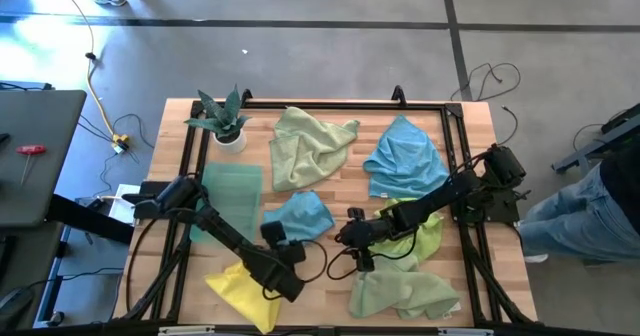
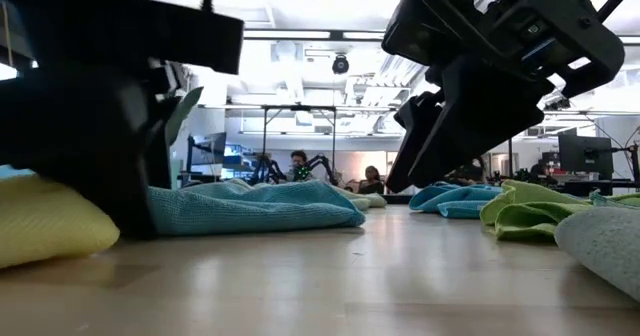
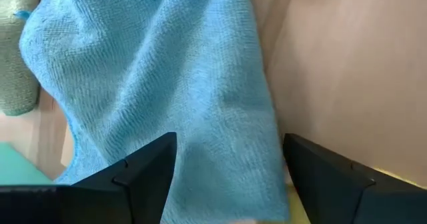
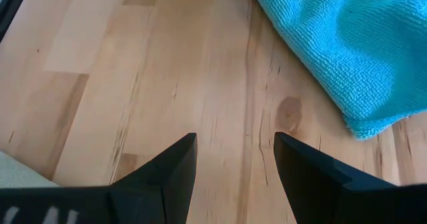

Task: Fold microfiber towels
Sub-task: Put the bottom blue microfiber towel into the green bin

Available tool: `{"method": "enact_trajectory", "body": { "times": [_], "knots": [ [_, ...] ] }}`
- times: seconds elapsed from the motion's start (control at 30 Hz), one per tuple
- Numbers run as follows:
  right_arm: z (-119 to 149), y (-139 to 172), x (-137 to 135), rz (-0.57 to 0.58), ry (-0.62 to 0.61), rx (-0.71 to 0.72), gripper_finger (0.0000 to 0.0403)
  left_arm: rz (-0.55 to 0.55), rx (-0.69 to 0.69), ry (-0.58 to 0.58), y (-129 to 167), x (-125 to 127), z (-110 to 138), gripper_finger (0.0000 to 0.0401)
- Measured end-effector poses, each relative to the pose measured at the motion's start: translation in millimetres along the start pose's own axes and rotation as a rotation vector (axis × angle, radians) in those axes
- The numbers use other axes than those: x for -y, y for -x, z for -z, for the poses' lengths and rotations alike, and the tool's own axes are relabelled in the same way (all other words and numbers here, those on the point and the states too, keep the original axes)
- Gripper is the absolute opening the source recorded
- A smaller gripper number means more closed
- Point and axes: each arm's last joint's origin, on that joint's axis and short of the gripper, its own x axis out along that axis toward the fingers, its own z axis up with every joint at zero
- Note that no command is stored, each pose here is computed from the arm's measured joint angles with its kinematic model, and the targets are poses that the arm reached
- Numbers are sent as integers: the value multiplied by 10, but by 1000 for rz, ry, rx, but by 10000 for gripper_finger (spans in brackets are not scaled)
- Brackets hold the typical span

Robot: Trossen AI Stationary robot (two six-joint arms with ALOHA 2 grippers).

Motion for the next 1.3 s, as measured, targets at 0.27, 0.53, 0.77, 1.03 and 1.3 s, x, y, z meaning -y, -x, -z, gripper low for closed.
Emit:
{"method": "enact_trajectory", "body": {
  "times": [0.27,0.53,0.77,1.03,1.3],
  "knots": [
    [-3,0,7,25,-13,8,193,80,-75,-53,-96,-72,-122,167],
    [-20,1,18,59,-45,32,193,156,-84,-65,-31,-95,-176,10],
    [-127,134,30,129,-12,111,193,215,-20,-15,315,-302,-306,4],
    [-364,559,16,193,112,269,193,284,98,81,787,-684,-421,2],
    [-496,883,22,204,85,384,193,361,126,302,1111,-1197,-460,1]
  ]
}}
